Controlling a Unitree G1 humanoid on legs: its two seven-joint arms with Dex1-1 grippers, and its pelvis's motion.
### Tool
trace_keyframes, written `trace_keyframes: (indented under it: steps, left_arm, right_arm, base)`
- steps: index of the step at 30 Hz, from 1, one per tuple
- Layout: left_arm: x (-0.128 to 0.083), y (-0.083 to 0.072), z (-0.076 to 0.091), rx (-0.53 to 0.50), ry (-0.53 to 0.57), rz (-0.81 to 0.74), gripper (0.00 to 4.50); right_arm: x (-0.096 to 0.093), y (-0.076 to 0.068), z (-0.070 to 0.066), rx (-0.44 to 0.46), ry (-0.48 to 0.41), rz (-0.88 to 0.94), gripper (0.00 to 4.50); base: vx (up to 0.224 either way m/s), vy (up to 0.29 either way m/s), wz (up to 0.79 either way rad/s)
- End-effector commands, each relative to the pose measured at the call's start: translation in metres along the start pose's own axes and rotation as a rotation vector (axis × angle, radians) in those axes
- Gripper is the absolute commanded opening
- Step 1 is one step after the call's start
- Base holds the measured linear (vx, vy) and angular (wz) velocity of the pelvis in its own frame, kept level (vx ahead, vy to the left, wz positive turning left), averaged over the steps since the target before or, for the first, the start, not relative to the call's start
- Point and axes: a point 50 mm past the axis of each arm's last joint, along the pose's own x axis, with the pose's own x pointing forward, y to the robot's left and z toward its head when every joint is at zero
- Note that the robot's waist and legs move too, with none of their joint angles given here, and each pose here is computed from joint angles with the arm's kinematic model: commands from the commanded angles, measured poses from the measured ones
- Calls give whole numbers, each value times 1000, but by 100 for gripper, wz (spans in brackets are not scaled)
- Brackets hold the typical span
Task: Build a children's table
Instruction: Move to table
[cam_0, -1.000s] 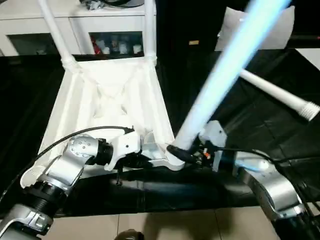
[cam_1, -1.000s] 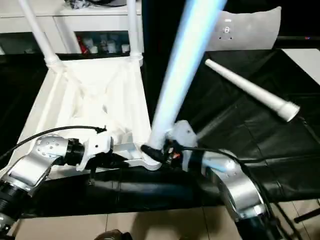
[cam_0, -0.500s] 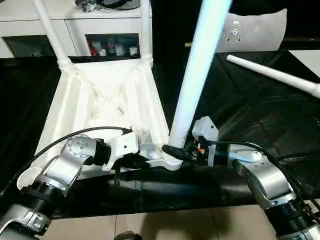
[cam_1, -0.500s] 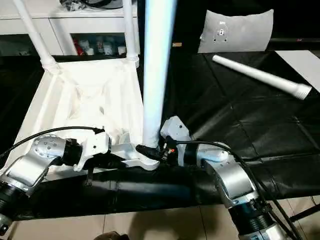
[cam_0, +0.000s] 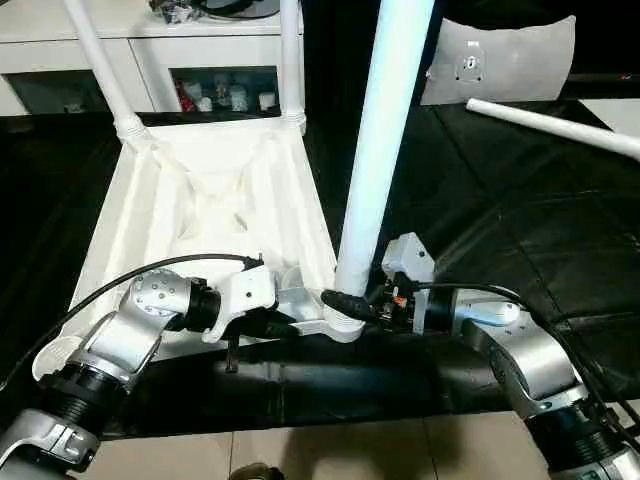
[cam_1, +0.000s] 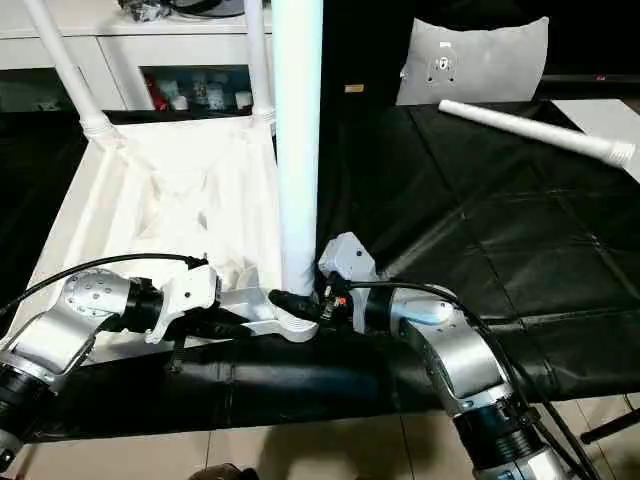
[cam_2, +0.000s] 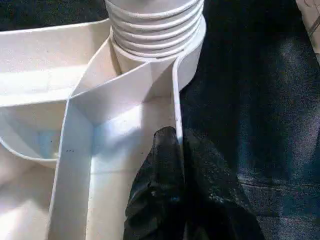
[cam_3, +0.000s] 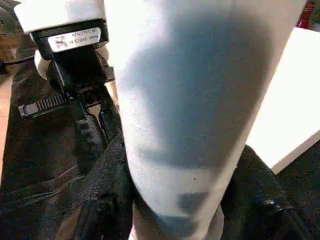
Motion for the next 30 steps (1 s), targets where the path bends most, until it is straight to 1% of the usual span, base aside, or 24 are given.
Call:
trace_keyframes:
  steps: [1, 30]
  left_arm:
    - [-1, 1, 9, 65, -7, -12, 0]
    - [-2, 1, 8, 68, 9, -22, 0]
  right_arm:
    - [6, 22, -47, 156, 185, 89, 189]
    - [7, 22, -45, 156, 175, 89, 189]
  base:
    - [0, 0, 0]
    - [0, 0, 0]
